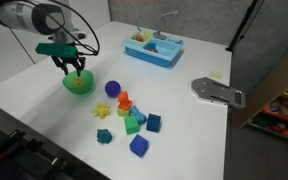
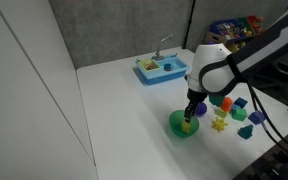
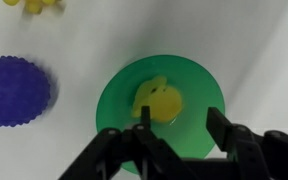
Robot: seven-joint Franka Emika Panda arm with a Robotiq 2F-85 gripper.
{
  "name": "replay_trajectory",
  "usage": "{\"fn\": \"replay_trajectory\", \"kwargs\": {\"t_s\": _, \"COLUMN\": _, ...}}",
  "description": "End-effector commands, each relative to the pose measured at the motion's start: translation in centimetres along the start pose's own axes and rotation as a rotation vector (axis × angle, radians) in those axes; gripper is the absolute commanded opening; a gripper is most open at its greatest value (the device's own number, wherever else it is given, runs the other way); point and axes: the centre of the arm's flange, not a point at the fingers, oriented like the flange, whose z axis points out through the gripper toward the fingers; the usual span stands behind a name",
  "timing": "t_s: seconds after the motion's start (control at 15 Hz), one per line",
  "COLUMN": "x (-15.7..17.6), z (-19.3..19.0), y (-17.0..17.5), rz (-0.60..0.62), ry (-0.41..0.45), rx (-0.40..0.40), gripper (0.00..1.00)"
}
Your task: Pick up a yellow rubber duck toy and place it in the green bowl
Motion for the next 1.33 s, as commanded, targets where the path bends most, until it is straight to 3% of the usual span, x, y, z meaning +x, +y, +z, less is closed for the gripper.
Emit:
{"fn": "replay_trajectory", "kwargs": {"t_s": 0.0, "x": 1.1, "z": -3.5, "y": -1.5, "rz": -0.051, "ry": 0.042, "rx": -0.037, "gripper": 0.9}}
{"fn": "replay_trajectory", "kwargs": {"t_s": 0.07, "x": 1.3, "z": -4.4, "y": -1.9, "rz": -0.06, "ry": 0.054, "rx": -0.047, "gripper": 0.99}}
{"fn": "replay_trajectory", "kwargs": {"t_s": 0.13, "x": 1.5, "z": -5.6, "y": -2.2, "rz": -0.064, "ry": 0.07, "rx": -0.059, "gripper": 1.0}}
{"fn": "replay_trajectory", "kwargs": {"t_s": 0.67, "x": 0.8, "z": -16.6, "y": -0.7, "rz": 0.058, "ry": 0.203, "rx": -0.117, "gripper": 1.0}}
{"fn": "replay_trajectory", "kwargs": {"t_s": 1.0, "x": -2.2, "z": -23.2, "y": 1.2, "rz": 0.238, "ry": 0.222, "rx": -0.161, "gripper": 1.0}}
{"fn": "replay_trajectory", "kwargs": {"t_s": 1.27, "x": -5.2, "z": -28.4, "y": 1.7, "rz": 0.361, "ry": 0.167, "rx": -0.138, "gripper": 1.0}}
